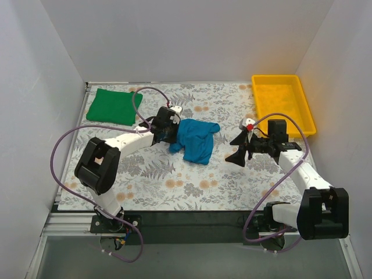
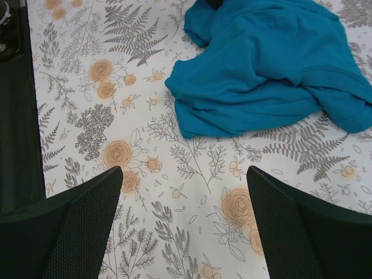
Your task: Fold and stack the t-shirts
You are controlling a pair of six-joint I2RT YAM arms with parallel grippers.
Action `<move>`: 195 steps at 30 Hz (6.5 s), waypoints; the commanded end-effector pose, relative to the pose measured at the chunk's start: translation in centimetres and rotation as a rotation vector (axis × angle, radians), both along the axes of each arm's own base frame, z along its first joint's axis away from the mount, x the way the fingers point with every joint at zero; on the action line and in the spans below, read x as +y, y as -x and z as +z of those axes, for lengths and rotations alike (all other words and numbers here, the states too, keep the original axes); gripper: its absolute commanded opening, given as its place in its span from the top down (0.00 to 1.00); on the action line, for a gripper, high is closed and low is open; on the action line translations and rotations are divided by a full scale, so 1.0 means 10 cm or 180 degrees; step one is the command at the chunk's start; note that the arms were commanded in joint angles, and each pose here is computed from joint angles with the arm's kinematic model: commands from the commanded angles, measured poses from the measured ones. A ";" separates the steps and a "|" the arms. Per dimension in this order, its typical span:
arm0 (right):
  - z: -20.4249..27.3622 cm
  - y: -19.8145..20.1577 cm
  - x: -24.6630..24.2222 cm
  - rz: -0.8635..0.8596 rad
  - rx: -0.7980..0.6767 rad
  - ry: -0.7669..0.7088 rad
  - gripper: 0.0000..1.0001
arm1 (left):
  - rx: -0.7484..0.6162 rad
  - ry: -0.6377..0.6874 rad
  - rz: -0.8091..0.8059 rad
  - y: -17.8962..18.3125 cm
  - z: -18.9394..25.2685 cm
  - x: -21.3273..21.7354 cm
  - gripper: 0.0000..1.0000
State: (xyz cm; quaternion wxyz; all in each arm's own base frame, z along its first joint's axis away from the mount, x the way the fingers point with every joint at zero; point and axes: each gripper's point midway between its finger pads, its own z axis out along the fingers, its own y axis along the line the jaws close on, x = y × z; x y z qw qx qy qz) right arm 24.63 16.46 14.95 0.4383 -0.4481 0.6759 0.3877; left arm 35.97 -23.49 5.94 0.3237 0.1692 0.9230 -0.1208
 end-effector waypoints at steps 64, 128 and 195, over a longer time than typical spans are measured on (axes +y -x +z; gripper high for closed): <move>0.03 -0.72 1.41 0.0136 0.0912 0.0868 0.35 | -0.0663 0.0949 -0.0071 0.55 1.26 0.08 1.00; 2.72 -0.77 -0.91 -0.1154 -0.1361 -0.0111 0.99 | -0.2482 0.1083 0.0614 0.71 3.03 1.02 1.00; -0.18 -0.17 -1.31 -0.1699 0.0949 0.0334 0.41 | 0.0659 0.0120 -0.1841 0.79 0.04 -1.83 0.44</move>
